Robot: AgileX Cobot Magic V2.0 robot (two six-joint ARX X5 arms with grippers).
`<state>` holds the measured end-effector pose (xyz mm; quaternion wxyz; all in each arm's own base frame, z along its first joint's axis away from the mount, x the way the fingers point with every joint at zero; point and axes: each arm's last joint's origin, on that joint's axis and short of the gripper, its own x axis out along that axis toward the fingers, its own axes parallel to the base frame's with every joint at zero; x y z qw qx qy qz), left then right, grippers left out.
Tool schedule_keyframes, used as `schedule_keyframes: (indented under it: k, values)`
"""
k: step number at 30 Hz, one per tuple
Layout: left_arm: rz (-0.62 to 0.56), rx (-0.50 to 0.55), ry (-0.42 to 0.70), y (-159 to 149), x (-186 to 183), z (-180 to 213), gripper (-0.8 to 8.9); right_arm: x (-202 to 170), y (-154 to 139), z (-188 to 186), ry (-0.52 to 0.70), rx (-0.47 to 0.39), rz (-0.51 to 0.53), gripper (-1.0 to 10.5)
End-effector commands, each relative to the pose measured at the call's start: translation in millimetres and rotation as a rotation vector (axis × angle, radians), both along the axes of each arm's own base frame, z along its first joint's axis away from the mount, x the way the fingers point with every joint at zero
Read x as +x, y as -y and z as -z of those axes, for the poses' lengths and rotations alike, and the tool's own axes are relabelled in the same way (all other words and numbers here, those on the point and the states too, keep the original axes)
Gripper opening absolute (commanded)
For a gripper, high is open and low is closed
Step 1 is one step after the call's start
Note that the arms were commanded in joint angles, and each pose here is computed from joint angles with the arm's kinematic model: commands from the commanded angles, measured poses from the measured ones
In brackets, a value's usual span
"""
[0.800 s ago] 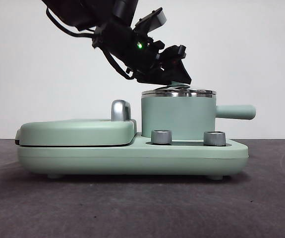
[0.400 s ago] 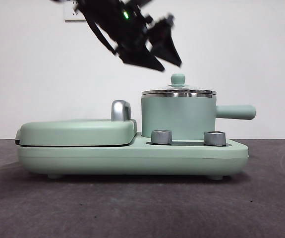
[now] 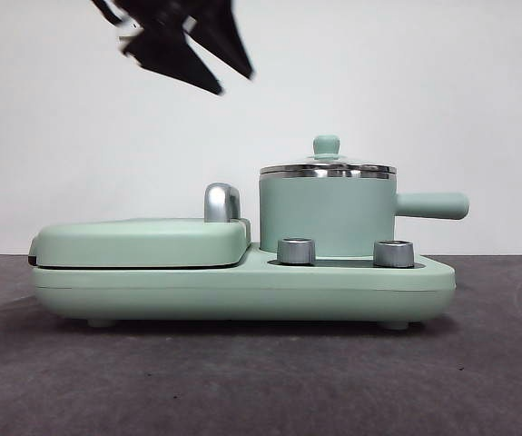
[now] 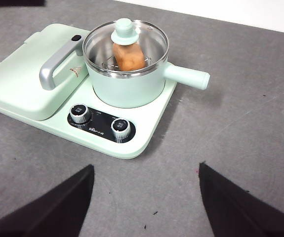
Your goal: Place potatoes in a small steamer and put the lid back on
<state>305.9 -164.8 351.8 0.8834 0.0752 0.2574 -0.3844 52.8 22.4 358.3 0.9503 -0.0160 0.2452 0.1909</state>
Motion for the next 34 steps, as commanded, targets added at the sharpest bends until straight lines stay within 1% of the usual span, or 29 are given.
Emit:
schedule_keyframes:
  k: [1,4,8,12,17,27,31,34]
  values:
    - [-0.016,-0.016,-0.018,-12,-6,-9,2.76,0,0,-2,0.007,0.008,0.005,3.3]
    - [-0.072,-0.03,-0.047,-31,-14,-14,2.77,0,0,-2,0.007,0.008,0.004,3.3]
    - [-0.141,-0.046,-0.049,-56,-28,-14,2.77,0,0,-2,0.006,0.008,0.004,3.3]
    - [-0.202,-0.049,-0.059,-80,-49,-3,2.77,0,0,-2,0.006,0.009,0.003,3.3]
    - [-0.281,-0.085,-0.07,-104,-85,15,2.77,0,0,-2,0.007,0.009,0.003,3.3]
    - [-0.37,-0.186,-0.065,-125,-148,37,2.77,1,0,-3,0.012,0.011,0.003,3.3]
    - [-0.402,-0.238,-0.078,-129,-166,41,2.76,1,0,-3,0.011,0.011,0.003,3.3]
    - [-0.409,-0.241,-0.095,-131,-175,41,2.76,0,0,-1,-0.003,0.008,-0.002,3.3]
